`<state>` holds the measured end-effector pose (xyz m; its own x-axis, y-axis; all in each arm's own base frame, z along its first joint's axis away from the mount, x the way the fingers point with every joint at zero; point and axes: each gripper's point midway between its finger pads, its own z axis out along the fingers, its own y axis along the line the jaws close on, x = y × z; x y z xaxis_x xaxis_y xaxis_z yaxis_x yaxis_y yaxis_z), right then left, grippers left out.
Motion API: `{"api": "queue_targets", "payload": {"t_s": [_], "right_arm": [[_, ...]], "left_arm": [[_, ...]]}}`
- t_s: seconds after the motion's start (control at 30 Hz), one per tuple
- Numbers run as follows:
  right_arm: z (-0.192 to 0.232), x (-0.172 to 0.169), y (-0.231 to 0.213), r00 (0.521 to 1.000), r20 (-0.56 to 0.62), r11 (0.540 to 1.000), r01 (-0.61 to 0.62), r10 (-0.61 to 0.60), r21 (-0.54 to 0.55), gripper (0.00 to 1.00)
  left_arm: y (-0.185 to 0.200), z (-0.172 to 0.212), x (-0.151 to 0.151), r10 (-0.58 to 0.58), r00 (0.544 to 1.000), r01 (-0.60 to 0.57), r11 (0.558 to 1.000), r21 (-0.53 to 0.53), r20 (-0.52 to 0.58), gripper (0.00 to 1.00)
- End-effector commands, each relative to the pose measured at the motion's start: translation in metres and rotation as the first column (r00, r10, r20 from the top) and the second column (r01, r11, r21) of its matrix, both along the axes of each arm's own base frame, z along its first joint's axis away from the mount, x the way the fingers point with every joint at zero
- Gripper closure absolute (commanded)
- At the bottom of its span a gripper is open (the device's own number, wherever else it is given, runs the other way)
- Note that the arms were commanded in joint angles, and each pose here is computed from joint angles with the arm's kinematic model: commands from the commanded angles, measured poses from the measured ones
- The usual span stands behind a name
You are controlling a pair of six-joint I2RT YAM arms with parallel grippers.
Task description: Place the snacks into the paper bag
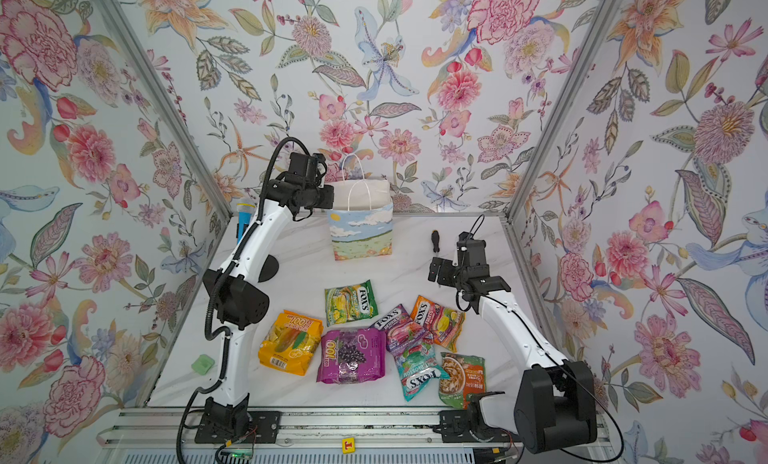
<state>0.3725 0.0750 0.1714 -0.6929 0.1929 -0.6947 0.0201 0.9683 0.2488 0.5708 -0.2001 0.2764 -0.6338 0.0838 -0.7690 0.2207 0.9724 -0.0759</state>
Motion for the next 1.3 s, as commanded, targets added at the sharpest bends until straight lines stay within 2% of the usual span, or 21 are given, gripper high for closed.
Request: {"api": "queue_targets", "payload": {"t_s": [0.0, 0.13, 0.33, 0.63, 0.83, 1.1, 1.27], "right_arm": [[-0.002, -0.004, 0.004, 1.0, -0.01, 1.0, -0.025, 0.025, -0.002, 0.0], [-0.001, -0.001, 0.005, 1.0, -0.007, 1.0, -0.027, 0.027, 0.002, 0.0], [-0.003, 0.0, 0.007, 0.999, -0.012, 0.999, -0.035, 0.035, 0.005, 0.01], [-0.009, 0.001, 0.009, 0.999, -0.022, 0.999, -0.039, 0.039, 0.013, 0.0], [-0.012, 0.002, 0.012, 0.999, -0.023, 0.999, -0.046, 0.046, 0.024, 0.0], [-0.015, 0.002, 0.018, 0.997, -0.028, 0.997, -0.064, 0.066, 0.038, 0.0], [-0.015, 0.003, 0.02, 0.997, -0.024, 0.997, -0.067, 0.068, 0.049, 0.0]], "left_arm": [[0.005, -0.014, 0.004, 0.009, 1.0, -0.009, 1.0, -0.022, -0.03, 0.84], [0.007, -0.014, 0.003, 0.009, 0.999, -0.011, 0.999, -0.03, -0.037, 0.93], [0.012, -0.003, -0.001, 0.023, 0.999, -0.025, 0.998, -0.056, -0.024, 1.0], [0.034, 0.014, -0.028, 0.097, 0.995, -0.097, 0.994, -0.046, -0.01, 1.0], [0.046, 0.023, -0.052, 0.156, 0.987, -0.149, 0.982, -0.113, 0.048, 1.0], [0.084, 0.031, -0.081, 0.299, 0.944, -0.275, 0.946, -0.169, 0.139, 1.0], [0.102, 0.027, -0.094, 0.36, 0.921, -0.32, 0.917, -0.237, 0.152, 1.0]]}}
